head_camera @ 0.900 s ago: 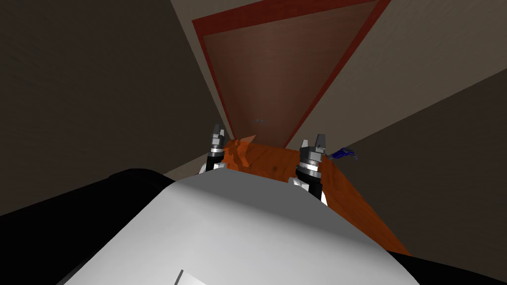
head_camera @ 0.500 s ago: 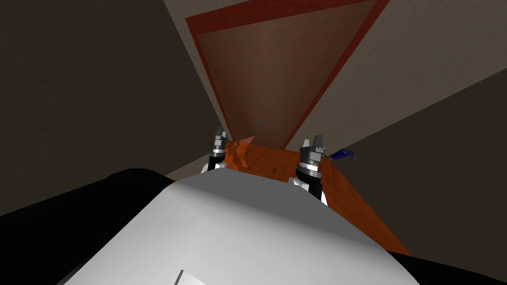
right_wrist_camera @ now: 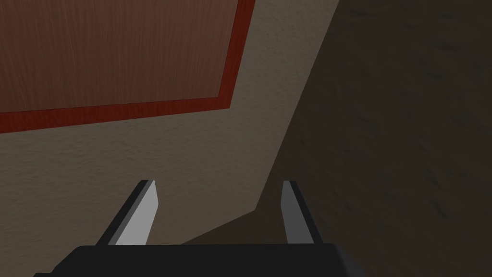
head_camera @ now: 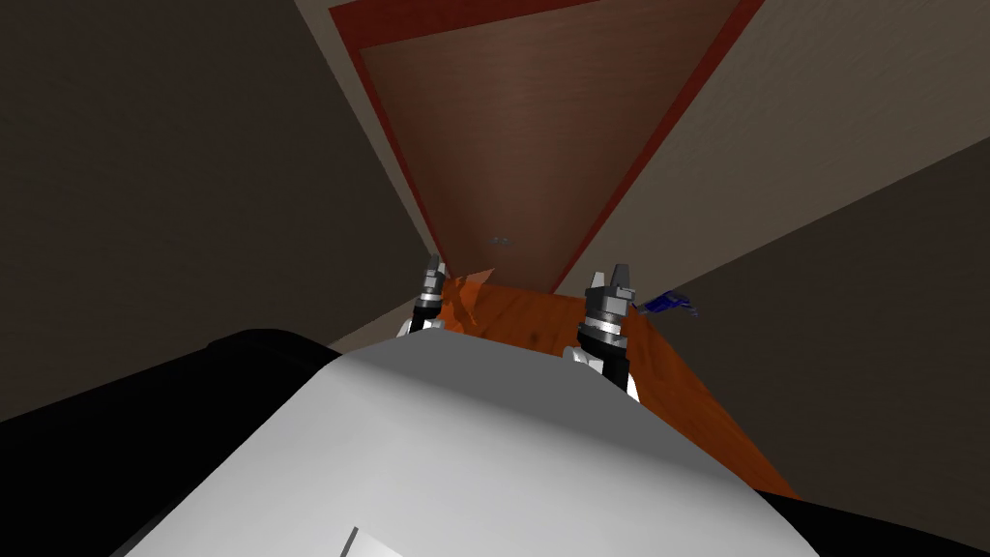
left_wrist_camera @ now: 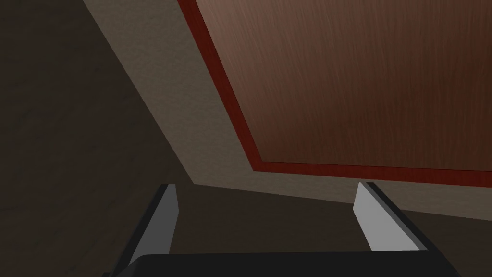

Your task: Pull the door open

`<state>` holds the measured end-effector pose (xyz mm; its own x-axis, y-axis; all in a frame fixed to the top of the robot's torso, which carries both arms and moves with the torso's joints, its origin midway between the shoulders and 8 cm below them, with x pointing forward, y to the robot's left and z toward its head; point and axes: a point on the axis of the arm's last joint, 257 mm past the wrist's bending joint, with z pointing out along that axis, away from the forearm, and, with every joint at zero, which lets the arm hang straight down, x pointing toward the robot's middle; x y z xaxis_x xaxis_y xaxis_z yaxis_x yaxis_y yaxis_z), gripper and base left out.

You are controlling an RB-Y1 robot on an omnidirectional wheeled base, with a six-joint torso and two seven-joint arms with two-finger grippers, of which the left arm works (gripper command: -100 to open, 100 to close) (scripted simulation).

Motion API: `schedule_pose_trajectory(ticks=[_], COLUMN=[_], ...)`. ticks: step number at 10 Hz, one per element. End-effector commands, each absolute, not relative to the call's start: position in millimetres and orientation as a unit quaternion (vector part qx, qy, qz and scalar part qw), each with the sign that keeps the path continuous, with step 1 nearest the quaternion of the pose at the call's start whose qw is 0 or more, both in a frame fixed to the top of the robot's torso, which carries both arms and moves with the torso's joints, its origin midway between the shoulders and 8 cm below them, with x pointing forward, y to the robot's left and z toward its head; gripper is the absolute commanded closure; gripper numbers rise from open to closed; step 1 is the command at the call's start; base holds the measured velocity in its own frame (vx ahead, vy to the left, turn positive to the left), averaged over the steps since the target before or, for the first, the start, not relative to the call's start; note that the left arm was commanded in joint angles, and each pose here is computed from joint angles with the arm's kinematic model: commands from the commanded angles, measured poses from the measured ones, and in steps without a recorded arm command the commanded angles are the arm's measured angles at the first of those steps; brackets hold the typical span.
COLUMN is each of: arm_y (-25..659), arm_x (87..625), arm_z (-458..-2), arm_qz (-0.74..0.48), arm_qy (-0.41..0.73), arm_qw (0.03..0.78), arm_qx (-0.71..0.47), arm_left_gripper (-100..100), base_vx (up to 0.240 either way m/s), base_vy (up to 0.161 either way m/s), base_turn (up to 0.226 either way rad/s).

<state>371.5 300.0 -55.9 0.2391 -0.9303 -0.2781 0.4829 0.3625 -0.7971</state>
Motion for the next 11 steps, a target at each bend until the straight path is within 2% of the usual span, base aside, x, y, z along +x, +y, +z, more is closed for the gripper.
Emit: schedule_pose_trajectory(ticks=[1,11], arm_y=[300.8,316.4], arm_x=[374.7,390.3], arm_z=[-66.9,-128.5], arm_qz=[-0.486,-0.494], arm_qy=[0.388,0.411], arm_qw=[0.724,0.689], arm_qx=[-0.298,-0.335], arm_left_gripper=[-100,-100], base_vx=[0.135,0.1], base_vy=[-0.015,-0.012], base_turn=[-0.045,-0.037])
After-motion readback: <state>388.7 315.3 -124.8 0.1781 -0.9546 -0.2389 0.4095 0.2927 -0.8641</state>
